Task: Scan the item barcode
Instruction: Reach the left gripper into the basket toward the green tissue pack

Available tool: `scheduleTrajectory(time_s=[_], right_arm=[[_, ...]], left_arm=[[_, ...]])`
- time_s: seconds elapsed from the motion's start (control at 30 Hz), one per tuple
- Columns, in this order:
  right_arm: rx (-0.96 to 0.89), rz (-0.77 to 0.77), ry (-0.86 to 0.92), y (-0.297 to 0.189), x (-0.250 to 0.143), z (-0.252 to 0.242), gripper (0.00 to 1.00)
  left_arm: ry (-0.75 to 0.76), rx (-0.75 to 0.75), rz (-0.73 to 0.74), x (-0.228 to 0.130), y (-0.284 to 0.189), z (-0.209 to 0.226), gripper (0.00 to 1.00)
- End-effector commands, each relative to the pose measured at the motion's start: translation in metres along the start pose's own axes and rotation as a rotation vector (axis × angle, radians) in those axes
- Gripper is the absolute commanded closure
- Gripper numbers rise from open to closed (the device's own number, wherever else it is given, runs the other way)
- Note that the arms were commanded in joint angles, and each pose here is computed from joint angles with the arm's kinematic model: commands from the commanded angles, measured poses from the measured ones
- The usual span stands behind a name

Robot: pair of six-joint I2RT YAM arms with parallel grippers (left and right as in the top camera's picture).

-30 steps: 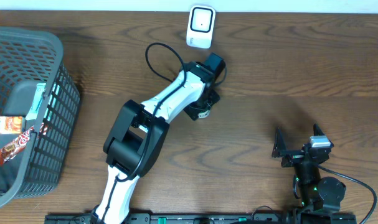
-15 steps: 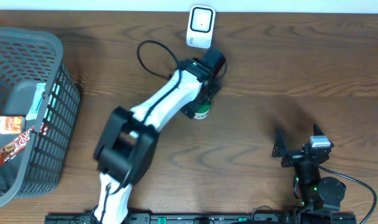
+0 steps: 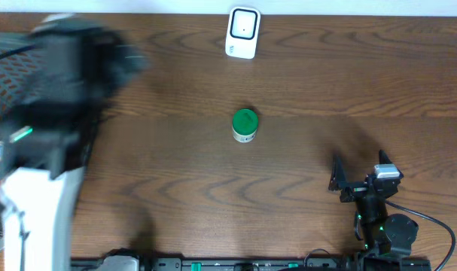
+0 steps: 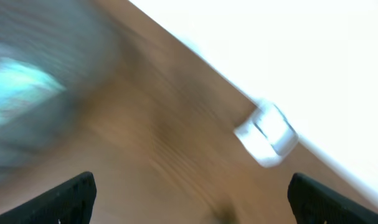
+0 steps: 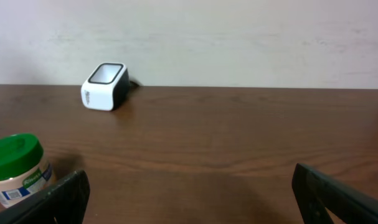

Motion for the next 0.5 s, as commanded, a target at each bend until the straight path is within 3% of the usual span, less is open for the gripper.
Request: scheduleTrajectory(time_s=[0.0,0.1,0.27,0.47], right_arm=[[0.001,0.002,0.013,0.0,-0.001,0.001,0.01],[0.001,0.002,0.013,0.0,-0.001,0.001,0.01],[0.001,0.002,0.013,0.0,-0.001,0.001,0.01],[0.001,0.002,0.013,0.0,-0.001,0.001,0.01]], left_arm=[[-0.091,0.192,-0.094,0.031,-0.018,0.068,0.02],[-0.226,0.314,-0.075,0.041,-0.021,0.117,0.02],[-0.383,0.384,0.015,0.046,0.006,0.165,0.02],[-0.411,0.453,0.208,0.035,0.067,0.2,0.02]])
Point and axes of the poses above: each gripper's point midway between its finger pads, its own y axis out along the fingers, its own z axis along the line the jaws close on, x = y × z, the point moved 7 cm from there along -y, back along the fingers, and after that the axes turned 1 degree about y, right-handed, at the moved point
